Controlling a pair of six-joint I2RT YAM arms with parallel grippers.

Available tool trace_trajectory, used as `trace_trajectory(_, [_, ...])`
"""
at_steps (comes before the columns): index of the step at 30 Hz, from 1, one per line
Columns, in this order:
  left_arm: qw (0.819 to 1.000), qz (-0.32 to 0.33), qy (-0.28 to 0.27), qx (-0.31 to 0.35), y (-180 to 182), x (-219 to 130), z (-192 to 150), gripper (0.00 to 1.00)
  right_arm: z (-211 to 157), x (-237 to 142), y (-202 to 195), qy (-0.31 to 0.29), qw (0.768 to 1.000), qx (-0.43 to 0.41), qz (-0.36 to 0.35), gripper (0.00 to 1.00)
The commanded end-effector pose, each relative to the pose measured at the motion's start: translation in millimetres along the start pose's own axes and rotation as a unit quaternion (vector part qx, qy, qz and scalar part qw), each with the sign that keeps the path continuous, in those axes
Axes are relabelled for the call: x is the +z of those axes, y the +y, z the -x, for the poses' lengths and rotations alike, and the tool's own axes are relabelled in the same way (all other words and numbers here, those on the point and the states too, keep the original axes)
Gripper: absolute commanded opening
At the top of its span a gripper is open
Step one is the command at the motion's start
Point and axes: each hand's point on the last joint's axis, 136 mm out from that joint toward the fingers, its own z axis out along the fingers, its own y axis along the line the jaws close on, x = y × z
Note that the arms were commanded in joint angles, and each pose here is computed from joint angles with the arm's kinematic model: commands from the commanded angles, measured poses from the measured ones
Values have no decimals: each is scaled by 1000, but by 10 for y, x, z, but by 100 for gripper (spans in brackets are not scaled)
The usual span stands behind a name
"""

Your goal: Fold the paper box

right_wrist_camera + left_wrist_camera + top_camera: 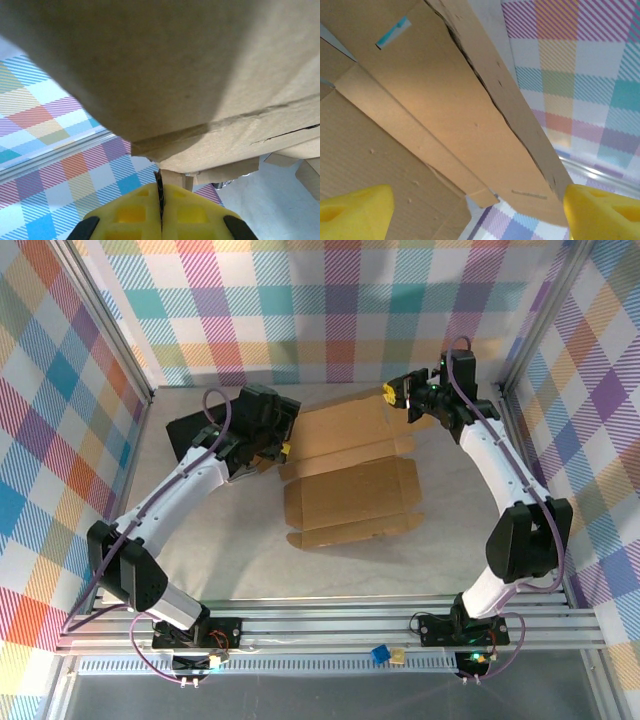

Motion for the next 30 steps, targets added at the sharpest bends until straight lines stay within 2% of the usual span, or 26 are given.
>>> trace_trajectory(1, [997, -66, -1, -37, -282, 149, 92, 85, -88, -129, 119, 16, 1000, -8, 21, 0])
trace_trajectory(5, [995, -96, -9, -31, -377, 326, 136, 78, -86, -151, 41, 23, 1000, -5, 7, 0])
trace_trajectory(7, [994, -102, -6, -39, -368, 405, 129, 69, -80, -166, 31, 25, 1000, -4, 7, 0])
trace_trajectory(13, [993, -110, -13, -43, -358, 524, 162, 15, -9, -197, -28, 31, 1000, 3, 1, 0])
trace_trajectory(14, [993, -111, -12, -44, -362, 545, 159, 2, 4, -206, -42, 32, 999, 3, 0, 0])
trace_trajectory(15, [993, -110, -9, -45, -359, 572, 150, 0, 11, -207, -67, 34, 999, 4, -3, 3])
trace_trajectory(16, [993, -110, -7, -45, -358, 591, 143, 0, 6, -214, -73, 36, 999, 2, -3, 12])
trace_trajectory(18, [993, -112, -1, -45, -360, 619, 113, 0, -29, -241, -110, 41, 999, 12, -6, 39])
trace_trajectory(20, [993, -107, -7, -46, -343, 598, 105, 0, -95, -321, -139, 31, 999, 22, -14, 54])
trace_trajectory(22, [993, -107, -16, -45, -342, 561, 105, 0, -164, -451, -179, -7, 999, 25, -21, 66])
trace_trajectory(25, [993, -107, -16, -47, -341, 569, 60, 0, -339, -489, -271, -46, 998, 45, -8, 73])
trace_trajectory(30, [993, -106, -9, -49, -358, 632, -40, 0, -738, -212, -381, -67, 995, 73, 18, 72])
